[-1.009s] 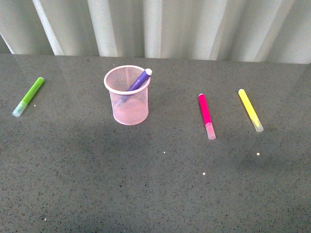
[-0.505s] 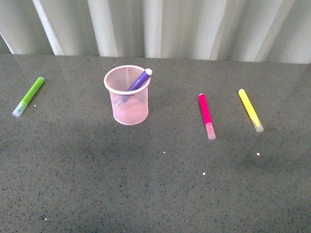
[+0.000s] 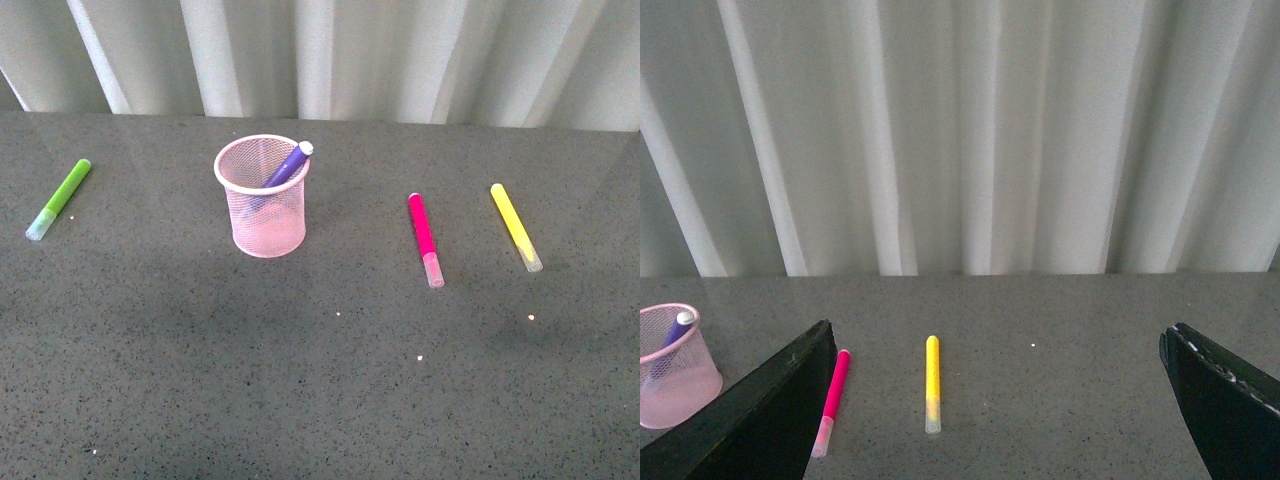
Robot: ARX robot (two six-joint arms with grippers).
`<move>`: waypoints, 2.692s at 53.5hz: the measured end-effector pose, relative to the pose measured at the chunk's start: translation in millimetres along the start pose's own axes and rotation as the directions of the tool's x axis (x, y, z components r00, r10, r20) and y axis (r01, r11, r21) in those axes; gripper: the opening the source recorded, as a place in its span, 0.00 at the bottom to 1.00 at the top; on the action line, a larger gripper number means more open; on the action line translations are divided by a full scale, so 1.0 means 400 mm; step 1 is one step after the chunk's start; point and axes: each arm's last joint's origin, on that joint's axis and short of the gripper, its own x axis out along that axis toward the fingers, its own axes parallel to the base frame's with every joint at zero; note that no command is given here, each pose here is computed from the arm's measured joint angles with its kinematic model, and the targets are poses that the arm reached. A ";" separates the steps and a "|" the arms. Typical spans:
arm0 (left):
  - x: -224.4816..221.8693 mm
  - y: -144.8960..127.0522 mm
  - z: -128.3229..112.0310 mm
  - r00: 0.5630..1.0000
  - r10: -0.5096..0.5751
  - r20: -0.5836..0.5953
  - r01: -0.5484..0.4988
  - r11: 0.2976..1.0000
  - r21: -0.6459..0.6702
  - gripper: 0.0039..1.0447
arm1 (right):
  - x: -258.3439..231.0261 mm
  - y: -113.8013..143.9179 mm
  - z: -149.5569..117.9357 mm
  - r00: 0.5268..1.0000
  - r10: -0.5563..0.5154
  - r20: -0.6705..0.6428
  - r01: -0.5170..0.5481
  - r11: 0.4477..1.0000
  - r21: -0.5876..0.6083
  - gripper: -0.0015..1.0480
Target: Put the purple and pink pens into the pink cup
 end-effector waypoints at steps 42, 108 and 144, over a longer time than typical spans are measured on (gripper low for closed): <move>-0.036 0.000 -0.008 1.000 0.000 -0.006 0.000 1.000 -0.001 0.18 | 0.000 0.000 0.000 1.000 0.000 0.000 0.000 1.000 0.000 0.93; -0.036 0.000 -0.008 1.000 0.000 -0.006 0.000 1.000 0.000 0.94 | 0.347 0.221 0.067 0.894 0.251 -0.370 -0.261 0.965 0.024 0.93; -0.036 0.000 -0.008 1.000 0.000 -0.006 0.000 1.000 0.000 0.94 | 0.646 0.319 -0.089 0.717 -0.002 -0.697 -0.003 1.000 -0.006 0.93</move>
